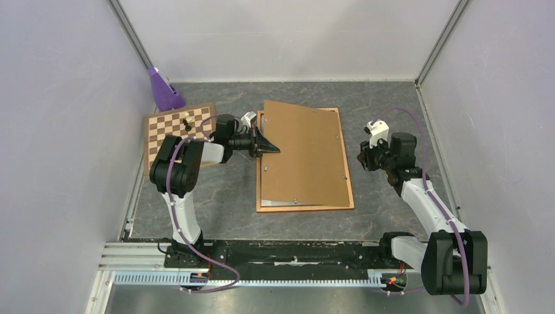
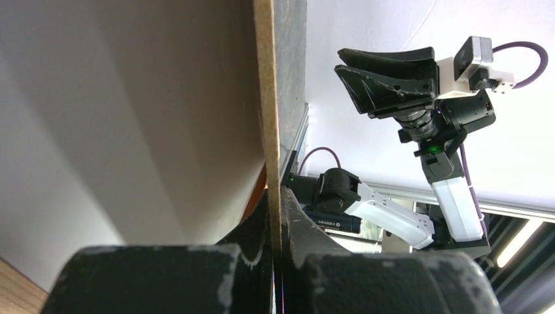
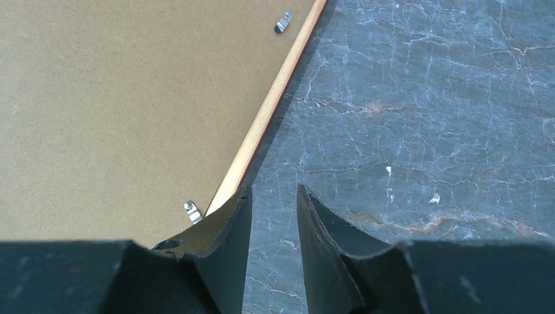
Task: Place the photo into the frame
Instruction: Place the photo frame item in the photo frame.
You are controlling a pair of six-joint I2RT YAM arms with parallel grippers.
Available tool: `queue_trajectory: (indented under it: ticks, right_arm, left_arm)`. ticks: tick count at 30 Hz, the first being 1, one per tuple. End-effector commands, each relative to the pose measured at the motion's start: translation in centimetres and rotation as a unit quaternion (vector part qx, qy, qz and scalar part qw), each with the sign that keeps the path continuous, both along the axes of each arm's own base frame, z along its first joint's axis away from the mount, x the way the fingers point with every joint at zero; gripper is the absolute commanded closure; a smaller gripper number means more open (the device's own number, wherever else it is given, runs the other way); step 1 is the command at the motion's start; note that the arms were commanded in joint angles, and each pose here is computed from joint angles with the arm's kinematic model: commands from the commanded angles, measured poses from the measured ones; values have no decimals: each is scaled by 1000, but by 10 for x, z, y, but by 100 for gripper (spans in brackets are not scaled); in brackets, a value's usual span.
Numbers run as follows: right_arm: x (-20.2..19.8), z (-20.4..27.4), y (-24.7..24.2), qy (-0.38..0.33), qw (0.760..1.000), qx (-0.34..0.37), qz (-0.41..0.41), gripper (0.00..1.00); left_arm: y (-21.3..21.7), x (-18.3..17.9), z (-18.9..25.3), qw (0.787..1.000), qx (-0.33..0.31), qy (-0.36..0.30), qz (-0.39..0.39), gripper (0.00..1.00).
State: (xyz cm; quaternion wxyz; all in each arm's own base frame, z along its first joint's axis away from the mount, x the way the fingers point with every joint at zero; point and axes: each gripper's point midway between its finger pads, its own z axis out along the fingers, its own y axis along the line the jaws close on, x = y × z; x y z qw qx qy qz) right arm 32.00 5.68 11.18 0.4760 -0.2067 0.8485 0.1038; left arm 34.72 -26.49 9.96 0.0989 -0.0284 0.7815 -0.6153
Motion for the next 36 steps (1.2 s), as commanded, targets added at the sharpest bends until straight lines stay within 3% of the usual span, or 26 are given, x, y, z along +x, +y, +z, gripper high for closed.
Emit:
queue_trajectory:
  ticks: [1,36]
  right_arm:
    - [2,10,3,-21,1000,7,7,66]
    - [-1,3,6,-13,1000,7,23,66]
  left_arm:
    - [1,11,15,998,-8,-64,-14,98]
    - [7,8,14,998,-15,-61,7,98]
